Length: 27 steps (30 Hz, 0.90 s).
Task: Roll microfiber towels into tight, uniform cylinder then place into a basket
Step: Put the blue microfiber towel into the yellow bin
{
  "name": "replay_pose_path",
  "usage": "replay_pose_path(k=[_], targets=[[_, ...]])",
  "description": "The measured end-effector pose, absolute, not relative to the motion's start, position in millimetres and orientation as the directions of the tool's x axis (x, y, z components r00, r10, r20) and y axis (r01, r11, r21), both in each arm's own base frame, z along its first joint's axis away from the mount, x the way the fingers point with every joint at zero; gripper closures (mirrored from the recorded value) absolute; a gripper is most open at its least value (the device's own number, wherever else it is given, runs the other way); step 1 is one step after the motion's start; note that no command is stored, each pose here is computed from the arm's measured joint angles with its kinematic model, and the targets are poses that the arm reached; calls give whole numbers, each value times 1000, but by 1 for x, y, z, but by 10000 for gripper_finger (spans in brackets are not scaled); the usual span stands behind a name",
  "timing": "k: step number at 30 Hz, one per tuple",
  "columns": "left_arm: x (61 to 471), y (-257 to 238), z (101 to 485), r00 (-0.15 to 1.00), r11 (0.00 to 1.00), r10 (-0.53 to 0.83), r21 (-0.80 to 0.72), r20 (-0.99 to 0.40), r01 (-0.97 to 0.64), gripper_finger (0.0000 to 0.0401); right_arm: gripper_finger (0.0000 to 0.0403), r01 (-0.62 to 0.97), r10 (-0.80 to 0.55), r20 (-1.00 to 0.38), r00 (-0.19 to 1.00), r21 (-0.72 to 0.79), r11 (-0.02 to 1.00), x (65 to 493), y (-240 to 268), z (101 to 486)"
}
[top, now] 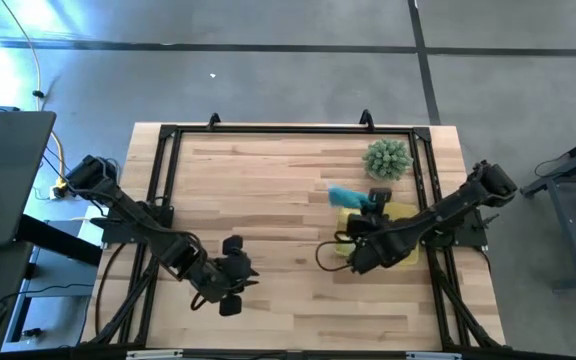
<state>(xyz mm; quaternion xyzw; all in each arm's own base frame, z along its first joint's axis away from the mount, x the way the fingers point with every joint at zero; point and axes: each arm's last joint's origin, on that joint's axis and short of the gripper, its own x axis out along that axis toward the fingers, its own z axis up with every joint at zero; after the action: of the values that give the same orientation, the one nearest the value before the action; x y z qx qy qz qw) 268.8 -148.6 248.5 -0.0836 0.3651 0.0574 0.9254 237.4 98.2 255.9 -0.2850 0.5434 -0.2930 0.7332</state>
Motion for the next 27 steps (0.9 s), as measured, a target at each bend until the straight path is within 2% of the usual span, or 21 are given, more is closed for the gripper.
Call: replay_pose_path(k=[6,11,22,27], targets=[[269,-148,249,739,979,76,-91,-670,-184,325,402,55,-756,-627,191,-762,646,218,100,214],[269,-148,249,737,979,73,-93,-672,-182,325,402,80,-670,-719,185,-668,740,209,111,190],[269,-148,249,738,979,70,-96,-672,-180,325,402,125,-360,-902,239,-339,933,218,142,187],[270,-148,249,740,979,68,-98,-669,-179,325,402,170,-368,-904,218,-336,926,217,140,187]])
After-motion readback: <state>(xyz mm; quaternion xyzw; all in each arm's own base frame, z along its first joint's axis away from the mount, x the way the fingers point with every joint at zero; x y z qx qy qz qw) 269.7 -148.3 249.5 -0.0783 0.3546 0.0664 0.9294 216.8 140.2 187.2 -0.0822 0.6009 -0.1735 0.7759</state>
